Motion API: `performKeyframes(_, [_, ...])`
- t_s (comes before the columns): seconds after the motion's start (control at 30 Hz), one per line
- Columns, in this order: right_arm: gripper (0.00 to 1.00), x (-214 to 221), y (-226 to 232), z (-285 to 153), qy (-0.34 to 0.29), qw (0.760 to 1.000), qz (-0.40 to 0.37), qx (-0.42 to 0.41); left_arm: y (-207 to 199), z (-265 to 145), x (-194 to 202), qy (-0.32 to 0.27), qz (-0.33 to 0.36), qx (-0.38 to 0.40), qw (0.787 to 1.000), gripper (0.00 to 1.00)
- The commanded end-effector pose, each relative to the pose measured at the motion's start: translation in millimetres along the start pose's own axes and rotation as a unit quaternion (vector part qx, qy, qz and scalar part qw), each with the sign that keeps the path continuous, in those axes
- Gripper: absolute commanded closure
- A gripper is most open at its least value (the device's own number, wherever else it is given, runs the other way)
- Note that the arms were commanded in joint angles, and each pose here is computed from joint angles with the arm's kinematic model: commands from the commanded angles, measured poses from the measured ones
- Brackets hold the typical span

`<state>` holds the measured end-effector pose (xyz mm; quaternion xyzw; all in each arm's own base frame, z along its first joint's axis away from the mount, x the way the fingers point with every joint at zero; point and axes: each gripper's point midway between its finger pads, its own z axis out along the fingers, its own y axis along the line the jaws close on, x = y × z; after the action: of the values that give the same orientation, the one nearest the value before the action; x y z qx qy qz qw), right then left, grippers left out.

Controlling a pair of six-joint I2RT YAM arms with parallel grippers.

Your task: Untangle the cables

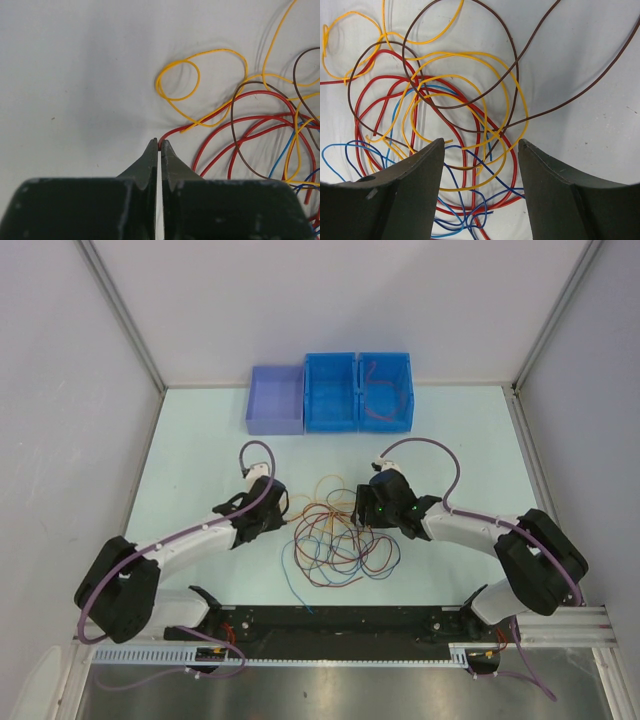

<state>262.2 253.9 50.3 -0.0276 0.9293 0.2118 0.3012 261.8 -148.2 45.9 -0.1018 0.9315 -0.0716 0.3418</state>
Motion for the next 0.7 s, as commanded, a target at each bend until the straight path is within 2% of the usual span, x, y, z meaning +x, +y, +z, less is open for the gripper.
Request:
performKeyframes(0.0, [0.35, -5.3, 2.7, 2.8, -0.011, 1.000, -0.001, -0.005, -5.1, 3.2, -9.8, -0.016, 0.001, 0.007, 1.000, 1.00])
performKeyframes(0.13, [0.35, -6.1, 2.2, 3.0, -0.013, 1.000, -0.001, -0.004, -7.0, -2.9, -17.7, -0.026, 0.006, 0.012, 1.000, 1.00])
performKeyframes(0.33, [0.36, -6.7, 3.2, 2.9, -0.019, 1.000, -0.005, 0.000, -14.6, -54.2, -71.9, -0.092, 0.002, 0.025, 0.995, 1.00])
performKeyframes(0.53, [0.35, -11.9, 7.2, -3.3, -0.029, 1.000, -0.005, -0.006, -32.0, -133.7, -148.9, -0.178, -0.002, 0.060, 0.982, 1.00])
performKeyframes(0.57, [0.36, -14.7, 8.2, -5.2, -0.034, 0.999, -0.007, -0.008, -40.1, -161.0, -176.4, -0.212, -0.011, 0.075, 0.974, 1.00])
performKeyframes(0.63, [0.35, -21.2, 11.8, -11.1, -0.046, 0.999, -0.009, -0.015, -45.3, -196.7, -205.2, -0.255, 0.001, 0.096, 0.962, 1.00])
performKeyframes(0.67, [0.35, -24.2, 13.2, -13.2, -0.051, 0.998, -0.008, -0.018, -56.0, -230.5, -228.5, -0.289, -0.005, 0.133, 0.948, 1.00])
